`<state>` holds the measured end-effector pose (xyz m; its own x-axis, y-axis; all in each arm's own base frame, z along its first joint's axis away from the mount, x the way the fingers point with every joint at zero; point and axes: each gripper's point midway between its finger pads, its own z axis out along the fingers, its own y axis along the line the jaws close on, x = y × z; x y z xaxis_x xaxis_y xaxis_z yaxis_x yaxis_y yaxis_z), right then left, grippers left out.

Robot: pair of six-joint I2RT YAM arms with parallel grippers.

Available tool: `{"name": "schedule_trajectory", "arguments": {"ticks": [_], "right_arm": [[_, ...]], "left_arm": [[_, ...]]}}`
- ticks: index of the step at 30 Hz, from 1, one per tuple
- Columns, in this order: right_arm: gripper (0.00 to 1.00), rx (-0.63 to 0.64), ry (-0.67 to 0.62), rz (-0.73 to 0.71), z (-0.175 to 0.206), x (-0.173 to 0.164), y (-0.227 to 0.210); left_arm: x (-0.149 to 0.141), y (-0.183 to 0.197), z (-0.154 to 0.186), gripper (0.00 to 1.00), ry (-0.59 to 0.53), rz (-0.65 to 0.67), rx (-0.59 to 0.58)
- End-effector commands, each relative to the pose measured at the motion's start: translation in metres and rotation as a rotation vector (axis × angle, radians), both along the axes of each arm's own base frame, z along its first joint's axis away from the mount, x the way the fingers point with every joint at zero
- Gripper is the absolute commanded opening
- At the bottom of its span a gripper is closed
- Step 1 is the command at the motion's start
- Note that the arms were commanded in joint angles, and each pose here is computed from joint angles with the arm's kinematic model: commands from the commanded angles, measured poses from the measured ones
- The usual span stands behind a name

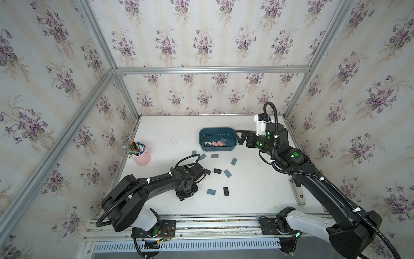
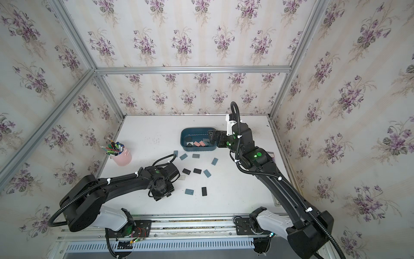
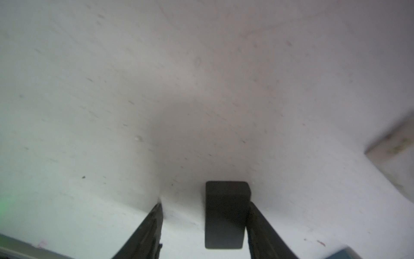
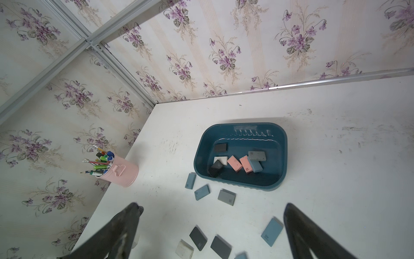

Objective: Put the eraser in the storage box
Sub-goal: Pick up the eraser from the center of the board.

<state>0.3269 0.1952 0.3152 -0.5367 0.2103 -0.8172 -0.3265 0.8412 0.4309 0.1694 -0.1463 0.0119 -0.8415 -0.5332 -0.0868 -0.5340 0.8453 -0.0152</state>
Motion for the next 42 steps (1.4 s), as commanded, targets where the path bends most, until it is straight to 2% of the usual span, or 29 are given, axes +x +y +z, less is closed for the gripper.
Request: {"name": "schedule_trajectory", "arguments": {"ticks": [1, 3, 6, 8, 10, 14, 21, 29, 34, 42], "right_arm": [[1.00, 0.035, -0.021, 0.019, 0.008, -0.001, 0.004], [1.00, 0.042, -0.017, 0.025, 0.007, -0.002, 0.005], [1.00, 0.047, -0.014, 0.029, 0.006, -0.003, 0.006], [1.00, 0.048, -0.013, 0.030, 0.005, -0.003, 0.006], [1.00, 0.049, -0.011, 0.031, 0.004, -0.003, 0.007], [1.00, 0.049, -0.013, 0.033, 0.005, -0.003, 0.007], [1.00, 0.051, -0.010, 0.033, 0.003, -0.002, 0.008], [1.00, 0.046, -0.013, 0.021, 0.003, -0.001, 0.006], [1.00, 0.034, -0.015, 0.000, 0.003, -0.001, 0.001], [1.00, 0.037, -0.040, -0.020, 0.014, -0.008, -0.007]], "left_arm": [[-0.003, 0.004, -0.004, 0.56, 0.014, 0.028, 0.018], [-0.005, 0.003, -0.006, 0.44, 0.022, 0.028, 0.014], [-0.006, 0.000, -0.011, 0.34, 0.039, 0.023, 0.003], [-0.006, -0.002, -0.012, 0.32, 0.046, 0.016, -0.006], [-0.006, -0.004, -0.013, 0.25, 0.051, 0.012, -0.012], [-0.008, -0.004, -0.015, 0.21, 0.060, 0.005, -0.007], [-0.003, -0.009, -0.013, 0.01, 0.053, -0.034, -0.017], [0.015, -0.017, 0.003, 0.00, 0.018, -0.144, 0.008], [0.038, -0.029, 0.020, 0.00, -0.052, -0.259, 0.016], [0.080, -0.035, 0.062, 0.00, -0.145, -0.387, 0.140]]}}
